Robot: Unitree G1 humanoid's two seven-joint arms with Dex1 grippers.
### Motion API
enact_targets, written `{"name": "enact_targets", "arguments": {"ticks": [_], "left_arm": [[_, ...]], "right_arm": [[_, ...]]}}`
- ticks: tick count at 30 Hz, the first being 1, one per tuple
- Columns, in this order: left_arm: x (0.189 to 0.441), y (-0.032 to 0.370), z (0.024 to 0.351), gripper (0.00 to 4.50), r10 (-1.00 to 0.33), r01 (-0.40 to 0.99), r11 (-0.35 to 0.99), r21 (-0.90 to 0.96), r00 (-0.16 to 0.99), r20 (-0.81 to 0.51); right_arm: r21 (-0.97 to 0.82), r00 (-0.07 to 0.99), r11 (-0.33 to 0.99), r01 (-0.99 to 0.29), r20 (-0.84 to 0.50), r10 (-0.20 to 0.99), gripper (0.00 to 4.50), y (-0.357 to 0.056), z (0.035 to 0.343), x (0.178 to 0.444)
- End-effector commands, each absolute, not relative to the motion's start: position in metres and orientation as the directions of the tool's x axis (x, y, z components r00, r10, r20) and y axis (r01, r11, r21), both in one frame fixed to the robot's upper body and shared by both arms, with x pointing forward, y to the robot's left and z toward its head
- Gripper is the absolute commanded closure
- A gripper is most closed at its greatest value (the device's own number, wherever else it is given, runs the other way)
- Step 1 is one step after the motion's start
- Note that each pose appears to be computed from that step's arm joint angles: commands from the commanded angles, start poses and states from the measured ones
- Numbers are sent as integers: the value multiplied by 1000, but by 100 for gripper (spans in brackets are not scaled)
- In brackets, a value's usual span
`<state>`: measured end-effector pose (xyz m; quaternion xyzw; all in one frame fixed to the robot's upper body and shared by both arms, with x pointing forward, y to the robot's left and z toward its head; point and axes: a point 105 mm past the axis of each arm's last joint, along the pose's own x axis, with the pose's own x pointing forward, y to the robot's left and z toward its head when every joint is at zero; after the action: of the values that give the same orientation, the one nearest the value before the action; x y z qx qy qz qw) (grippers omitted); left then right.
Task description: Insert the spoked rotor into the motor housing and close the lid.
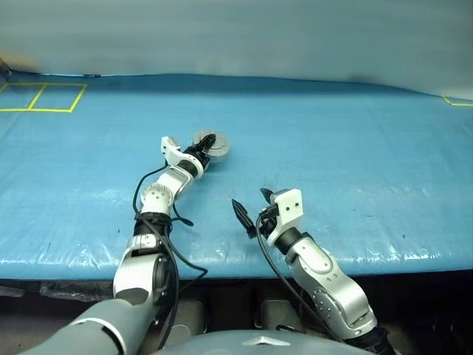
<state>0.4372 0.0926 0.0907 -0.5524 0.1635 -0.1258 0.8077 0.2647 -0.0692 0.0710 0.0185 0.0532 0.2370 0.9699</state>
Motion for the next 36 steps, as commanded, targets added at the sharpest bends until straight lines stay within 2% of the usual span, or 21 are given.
{"name": "enact_targets", "arguments": {"ticks": [1,12,13,17,18,21,28,31,33,36], "left_arm": [[455,89,111,211,-358,80,413,-907,930,-81],[460,96,91,211,-266,-46,507,-861,941,-208],[460,97,89,138,-265,-50,509,-859,941,-212],[457,103,83,15,-271,-52,534,-844,935,-229],[456,106,80,1,-274,-55,544,-837,932,-239],[448,112,64,1,-306,-75,569,-819,905,-295],[410,131,23,1,-423,-70,657,-751,790,-444],[376,152,4,1,-431,-61,726,-685,736,-522],[358,157,2,1,-431,-15,774,-632,719,-545],[333,153,11,1,-460,157,835,-527,724,-514]], "right_arm": [[-5,903,903,-429,-38,428,0,-71,79,265],[-110,941,936,-335,1,337,0,-81,72,261],[-108,942,937,-333,-4,334,0,-82,70,261],[-99,945,940,-326,-23,325,0,-84,63,260],[-101,946,940,-325,-28,324,0,-84,62,260],[-93,944,939,-330,-35,328,0,-82,60,261],[-64,942,940,-335,-42,333,0,-79,58,261],[10,941,942,-336,-48,336,0,-78,57,262],[28,940,941,-336,-49,337,0,-78,56,262],[51,938,939,-340,-51,342,0,-78,55,262]]}}
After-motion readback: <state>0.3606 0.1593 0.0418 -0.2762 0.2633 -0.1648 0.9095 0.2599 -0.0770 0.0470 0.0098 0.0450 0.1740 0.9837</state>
